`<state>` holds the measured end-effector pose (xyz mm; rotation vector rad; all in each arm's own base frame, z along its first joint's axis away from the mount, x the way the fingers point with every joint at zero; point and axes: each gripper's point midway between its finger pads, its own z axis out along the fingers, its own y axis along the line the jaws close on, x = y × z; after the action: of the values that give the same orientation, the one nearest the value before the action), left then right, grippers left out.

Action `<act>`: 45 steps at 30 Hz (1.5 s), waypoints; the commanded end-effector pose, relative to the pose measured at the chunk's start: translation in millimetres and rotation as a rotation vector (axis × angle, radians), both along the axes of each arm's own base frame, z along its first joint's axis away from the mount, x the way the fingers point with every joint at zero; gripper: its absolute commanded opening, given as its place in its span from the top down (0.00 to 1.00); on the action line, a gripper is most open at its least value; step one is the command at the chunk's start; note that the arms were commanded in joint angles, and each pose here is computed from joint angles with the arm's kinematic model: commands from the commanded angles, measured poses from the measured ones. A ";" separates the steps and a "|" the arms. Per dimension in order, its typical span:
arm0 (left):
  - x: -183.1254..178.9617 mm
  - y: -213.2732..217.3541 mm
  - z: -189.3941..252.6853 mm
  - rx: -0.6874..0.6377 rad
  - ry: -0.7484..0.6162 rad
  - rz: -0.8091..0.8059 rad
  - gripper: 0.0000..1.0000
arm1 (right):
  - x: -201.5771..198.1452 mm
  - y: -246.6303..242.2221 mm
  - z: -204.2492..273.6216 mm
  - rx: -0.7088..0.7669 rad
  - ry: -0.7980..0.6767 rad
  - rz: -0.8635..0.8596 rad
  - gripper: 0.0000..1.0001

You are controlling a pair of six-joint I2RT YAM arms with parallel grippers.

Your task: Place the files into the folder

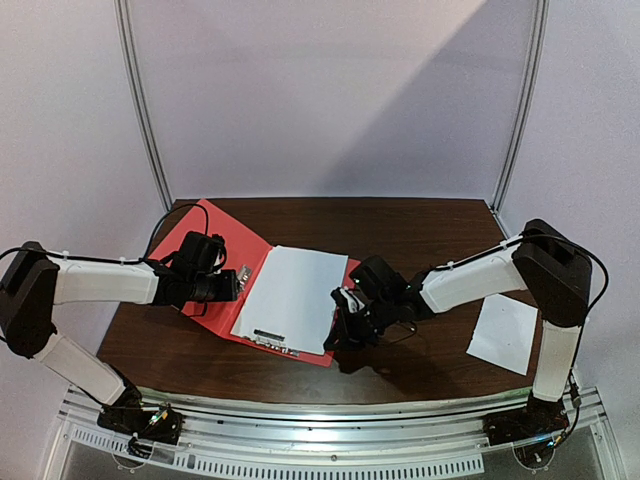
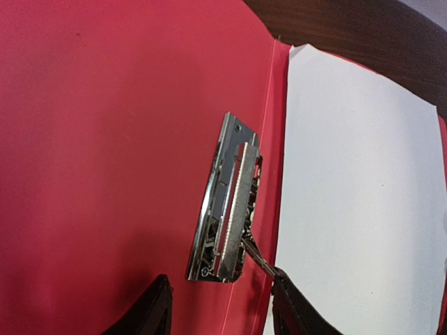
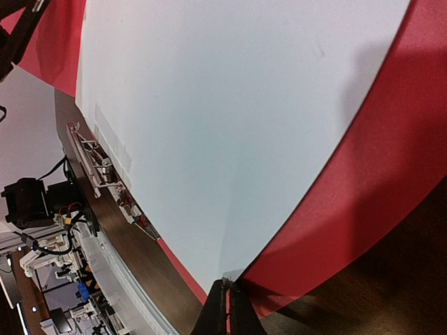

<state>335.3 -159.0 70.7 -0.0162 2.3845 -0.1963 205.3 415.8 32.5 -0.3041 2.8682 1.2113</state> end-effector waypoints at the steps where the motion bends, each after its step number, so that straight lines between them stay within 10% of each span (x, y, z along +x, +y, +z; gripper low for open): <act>1: -0.5 -4.3 6.6 0.003 -0.012 -0.011 0.51 | -7.2 -10.7 -8.1 -0.068 0.009 -0.014 0.98; 26: -1.2 -5.2 6.5 -0.002 -0.013 -0.014 0.51 | -17.2 -15.9 -0.7 -0.096 -0.011 -0.026 1.00; 45: -4.8 -20.7 40.6 0.001 -0.052 -0.065 0.51 | 18.7 9.1 75.4 -0.054 -0.334 0.110 0.84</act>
<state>332.0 -170.3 87.5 0.0273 2.3646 -0.2131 221.6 415.8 89.4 -0.4828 2.7103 0.9827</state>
